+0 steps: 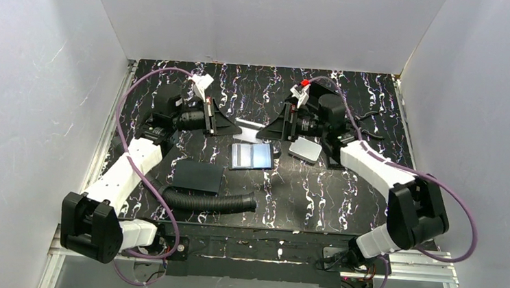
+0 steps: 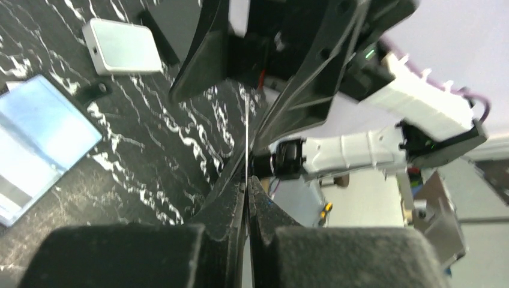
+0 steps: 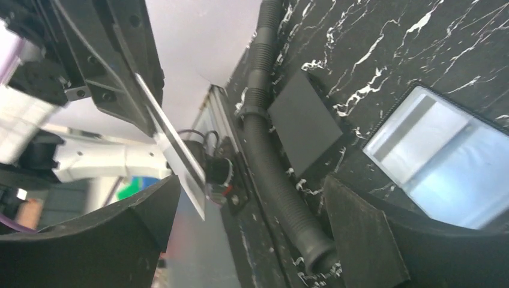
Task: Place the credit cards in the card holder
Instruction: Pick up the credit card from the center of the board, then insert the credit card into the card holder.
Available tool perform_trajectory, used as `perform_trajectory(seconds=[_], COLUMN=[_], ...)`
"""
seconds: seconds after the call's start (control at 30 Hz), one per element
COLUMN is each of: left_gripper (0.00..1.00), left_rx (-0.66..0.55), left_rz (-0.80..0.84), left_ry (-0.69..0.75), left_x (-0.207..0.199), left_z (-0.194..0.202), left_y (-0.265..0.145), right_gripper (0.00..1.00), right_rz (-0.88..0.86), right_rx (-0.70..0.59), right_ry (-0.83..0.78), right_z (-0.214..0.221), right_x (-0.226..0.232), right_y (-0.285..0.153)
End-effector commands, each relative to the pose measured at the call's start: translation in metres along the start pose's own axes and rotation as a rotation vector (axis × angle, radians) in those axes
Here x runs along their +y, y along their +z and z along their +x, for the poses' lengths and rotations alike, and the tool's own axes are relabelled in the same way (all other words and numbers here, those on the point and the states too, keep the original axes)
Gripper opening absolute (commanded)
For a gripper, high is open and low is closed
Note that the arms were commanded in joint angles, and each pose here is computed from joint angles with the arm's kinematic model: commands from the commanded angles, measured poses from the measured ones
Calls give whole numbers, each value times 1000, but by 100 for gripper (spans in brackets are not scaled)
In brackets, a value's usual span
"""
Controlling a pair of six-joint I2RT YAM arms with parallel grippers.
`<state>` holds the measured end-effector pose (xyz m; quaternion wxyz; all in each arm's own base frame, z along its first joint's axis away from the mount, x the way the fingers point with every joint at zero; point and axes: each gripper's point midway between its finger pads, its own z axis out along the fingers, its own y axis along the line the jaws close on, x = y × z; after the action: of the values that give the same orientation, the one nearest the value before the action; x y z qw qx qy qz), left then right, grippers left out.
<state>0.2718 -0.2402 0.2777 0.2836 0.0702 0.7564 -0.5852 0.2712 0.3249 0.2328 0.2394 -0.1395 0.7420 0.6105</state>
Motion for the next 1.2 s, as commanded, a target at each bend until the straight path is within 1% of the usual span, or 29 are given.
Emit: perform_trajectory(seconds=[0.0, 0.1, 0.2, 0.27, 0.4, 0.53, 0.6, 0.7, 0.87, 0.93, 1.07, 1.1, 1.13, 1.17], left_gripper=[0, 0, 0, 0, 0, 0, 0, 0, 0, 0, 0, 5, 16, 33], left_rx=[283, 359, 411, 441, 482, 508, 514, 520, 520, 520, 518, 512, 496, 470], left_rz=[50, 83, 119, 138, 149, 166, 166, 174, 195, 194, 176, 138, 70, -26], left_ry=[45, 44, 57, 57, 52, 63, 63, 63, 82, 84, 80, 85, 97, 100], left_x=[-4, -5, -11, -14, -13, -16, -16, -17, -23, -24, -20, -15, -6, 9], left_z=[57, 77, 93, 101, 111, 116, 116, 115, 114, 114, 114, 113, 111, 105], left_y=[-21, -28, -26, -23, -19, -15, -13, -11, -12, -12, -11, -10, -8, -7], right_gripper=[96, 89, 71, 63, 60, 53, 52, 50, 42, 34, 2, 1, 1, 1], right_rz=[64, 21, -80, -143, -217, -254, -284, -301, -303, -309, -279, -243, -183, -117], right_rx=[214, 269, 321, 360, 407, 431, 451, 475, 483, 479, 454, 439, 411, 375], right_ry=[-215, -224, -200, -185, -183, -147, -142, -142, -131, -134, -123, -113, -92, -65], right_z=[29, 40, 49, 58, 72, 81, 88, 97, 103, 103, 103, 102, 99, 94], right_x=[9, 16, 29, 39, 52, 56, 61, 64, 60, 61, 53, 46, 33, 18], right_y=[-32, -37, -37, -35, -33, -30, -27, -24, -21, -20, -16, -14, -11, -8])
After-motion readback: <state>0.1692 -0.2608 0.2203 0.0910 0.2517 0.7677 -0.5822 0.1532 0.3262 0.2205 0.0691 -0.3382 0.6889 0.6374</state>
